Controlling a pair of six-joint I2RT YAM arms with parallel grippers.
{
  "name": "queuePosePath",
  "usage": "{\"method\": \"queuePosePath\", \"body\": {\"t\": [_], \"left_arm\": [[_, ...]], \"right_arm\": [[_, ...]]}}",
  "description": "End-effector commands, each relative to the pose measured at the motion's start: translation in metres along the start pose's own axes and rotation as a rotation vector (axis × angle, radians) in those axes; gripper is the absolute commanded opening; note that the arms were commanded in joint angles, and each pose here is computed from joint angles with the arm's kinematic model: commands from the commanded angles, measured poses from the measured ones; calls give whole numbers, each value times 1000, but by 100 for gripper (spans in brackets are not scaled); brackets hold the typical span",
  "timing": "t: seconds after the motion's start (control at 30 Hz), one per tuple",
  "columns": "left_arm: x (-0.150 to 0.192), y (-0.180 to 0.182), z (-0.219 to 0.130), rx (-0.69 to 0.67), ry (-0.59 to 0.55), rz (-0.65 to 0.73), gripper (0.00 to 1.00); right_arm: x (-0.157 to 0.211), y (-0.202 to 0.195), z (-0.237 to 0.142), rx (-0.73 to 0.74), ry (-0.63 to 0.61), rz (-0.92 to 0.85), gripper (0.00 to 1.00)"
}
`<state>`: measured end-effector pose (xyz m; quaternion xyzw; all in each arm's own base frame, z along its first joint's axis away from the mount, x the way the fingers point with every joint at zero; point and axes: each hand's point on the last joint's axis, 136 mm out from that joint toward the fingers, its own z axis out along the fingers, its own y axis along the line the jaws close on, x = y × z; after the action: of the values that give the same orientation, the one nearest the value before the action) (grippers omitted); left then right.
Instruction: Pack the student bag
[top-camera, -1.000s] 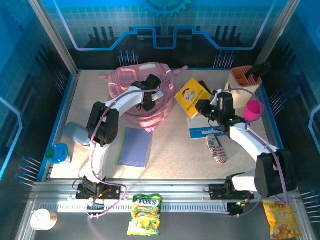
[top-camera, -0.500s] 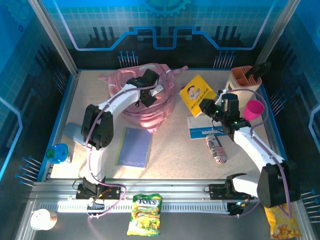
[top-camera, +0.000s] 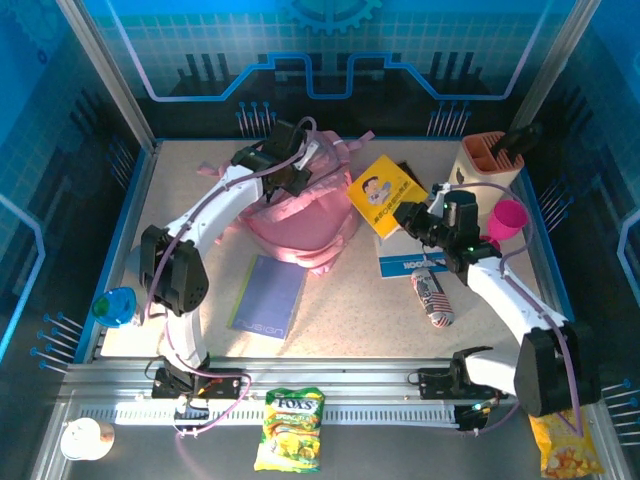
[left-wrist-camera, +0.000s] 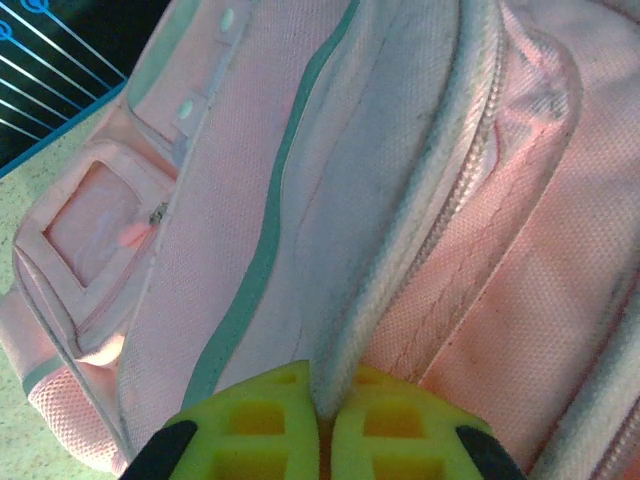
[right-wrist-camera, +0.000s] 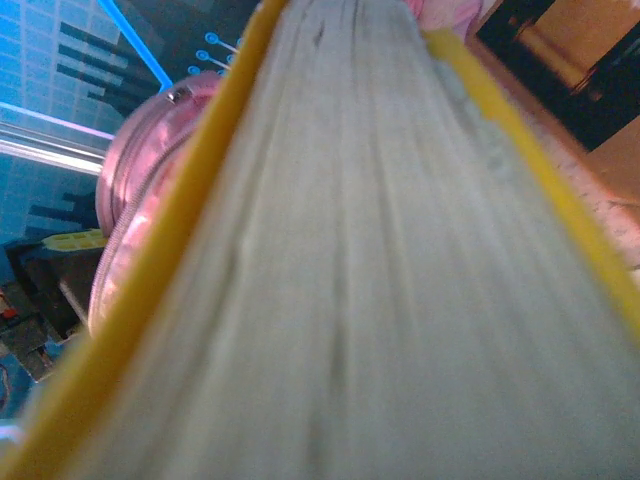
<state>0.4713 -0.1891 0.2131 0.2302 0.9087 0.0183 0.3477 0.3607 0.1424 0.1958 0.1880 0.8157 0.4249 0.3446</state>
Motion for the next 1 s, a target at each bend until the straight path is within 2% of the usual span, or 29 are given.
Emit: {"method": "queuePosePath", "body": {"t": [0.0, 0.23, 0.33, 0.47, 0.8, 0.97], "left_arm": [[-71, 1, -58, 40, -292, -149, 0], [-86, -10, -65, 122, -372, -266, 0], [-88, -12, -66, 134, -381, -277, 0], [-87, -14, -67, 148, -373, -280, 0], [-87, -16, -66, 164, -366, -294, 0], [-86, -21, -63, 189, -358, -277, 0]], "right_arm": [[4, 36, 16, -148, 34, 60, 9], [22, 59, 76, -190, 127, 187, 9], [21, 79, 103, -223, 137, 200, 9], [19, 86, 133, -213, 118, 202, 9], [16, 54, 200, -43, 42, 262, 8], [25, 35, 227, 32, 28, 288, 9]]}}
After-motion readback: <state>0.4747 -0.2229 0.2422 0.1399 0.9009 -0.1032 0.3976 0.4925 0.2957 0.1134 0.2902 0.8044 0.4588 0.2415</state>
